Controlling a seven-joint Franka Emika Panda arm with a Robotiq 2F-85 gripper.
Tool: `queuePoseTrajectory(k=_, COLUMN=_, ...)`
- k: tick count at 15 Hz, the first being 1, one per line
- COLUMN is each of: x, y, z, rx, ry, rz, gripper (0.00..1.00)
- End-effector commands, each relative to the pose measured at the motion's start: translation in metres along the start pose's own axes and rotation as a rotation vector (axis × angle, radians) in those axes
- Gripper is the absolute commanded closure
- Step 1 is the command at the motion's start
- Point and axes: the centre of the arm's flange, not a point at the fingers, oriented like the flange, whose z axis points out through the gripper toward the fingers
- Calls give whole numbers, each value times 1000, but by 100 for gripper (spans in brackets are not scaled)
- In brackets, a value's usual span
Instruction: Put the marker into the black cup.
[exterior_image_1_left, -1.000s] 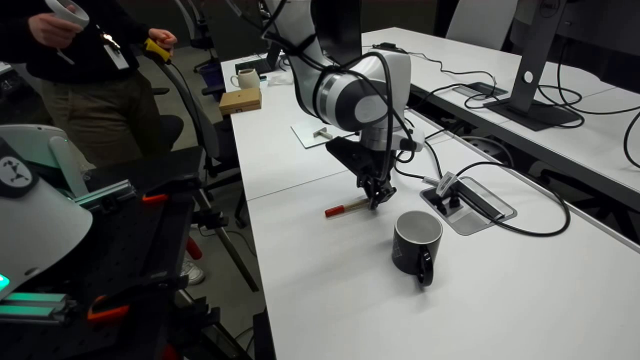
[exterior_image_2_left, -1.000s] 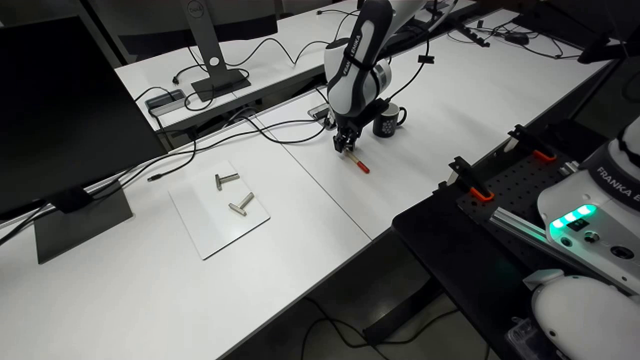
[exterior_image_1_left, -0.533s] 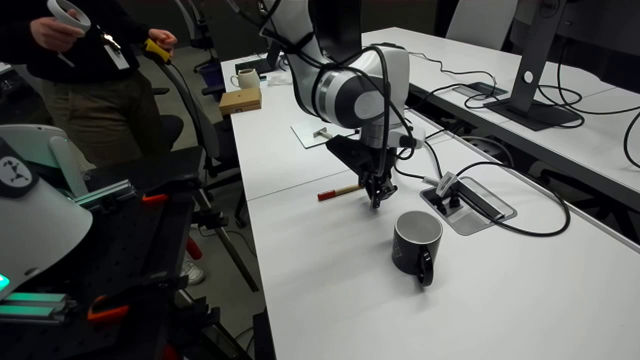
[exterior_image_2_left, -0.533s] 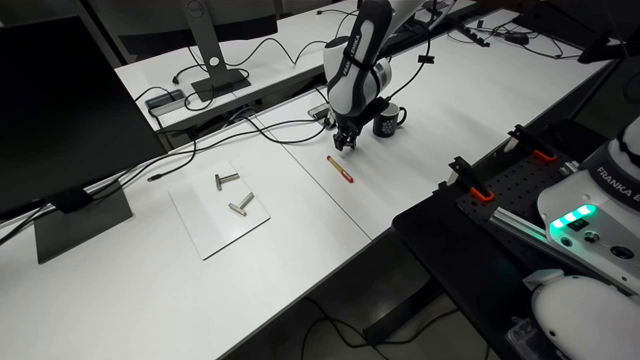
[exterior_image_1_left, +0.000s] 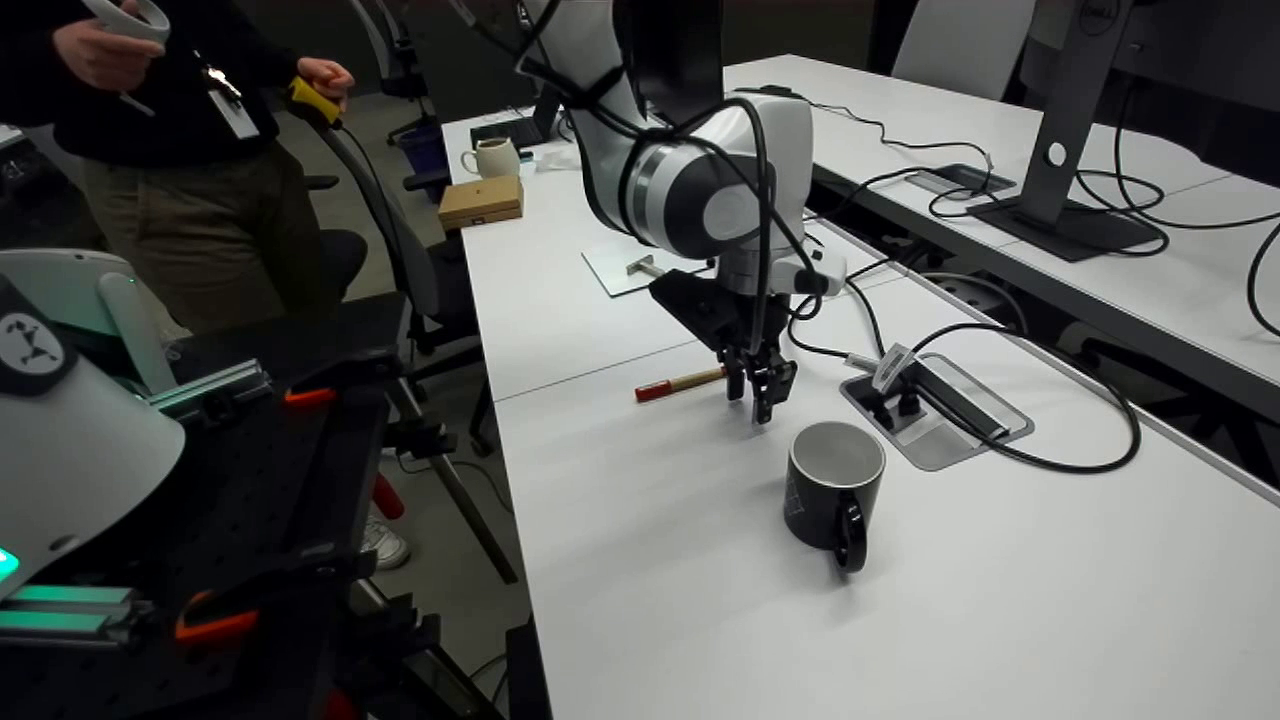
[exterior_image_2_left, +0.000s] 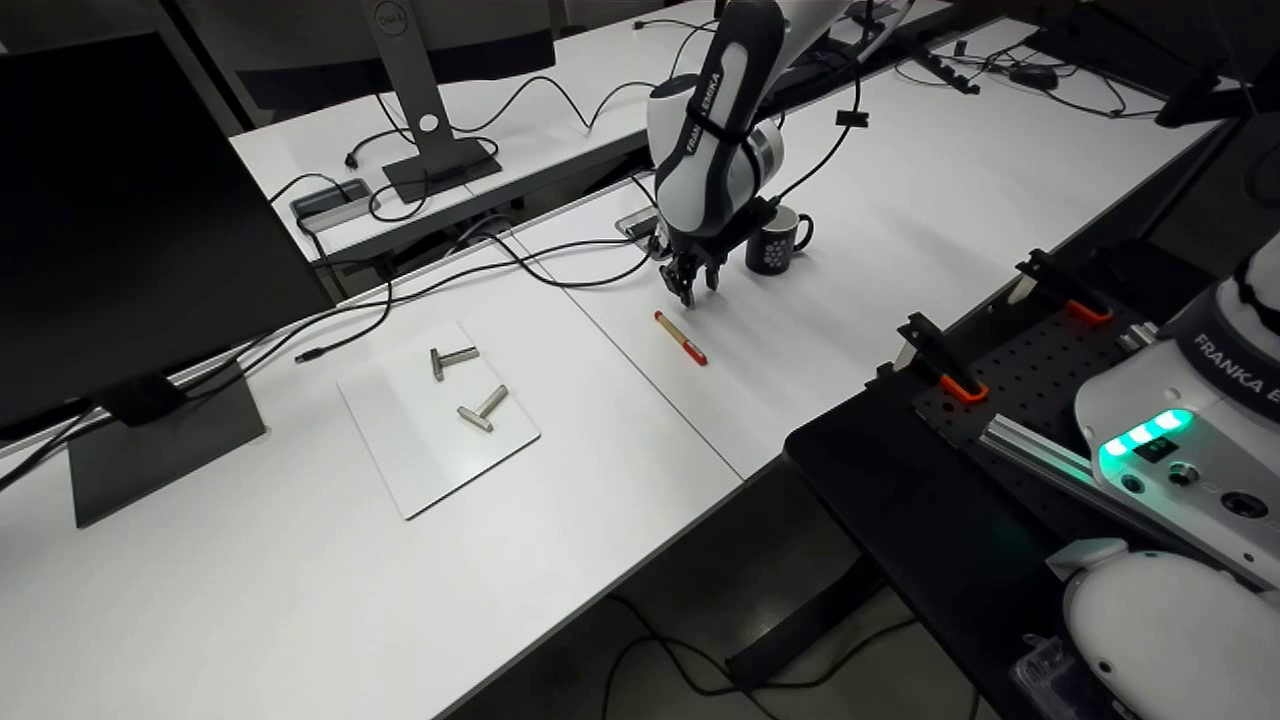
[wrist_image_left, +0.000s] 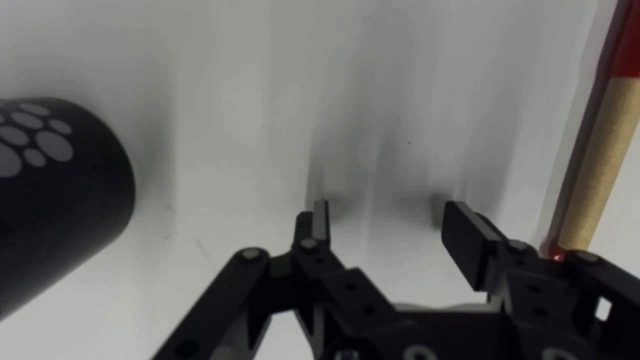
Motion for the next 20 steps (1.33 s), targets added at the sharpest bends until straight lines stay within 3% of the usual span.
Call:
queuePoseTrajectory(k=1, x=-11, y=-8, z=-15, rx=28, ry=52, rz=-32, gripper=8)
queuePoseTrajectory(k=2, x=-12, y=-11, z=-18, rx=35, ry=69, rz=-41, gripper=1)
queuePoseTrajectory(k=6, x=-17, y=-25, z=-30, rx=85, ry=140, rz=-123, gripper=0)
queuePoseTrajectory(k=20, x=-13, y=-35, z=-10, rx=156, ry=91, rz=-80, gripper=0)
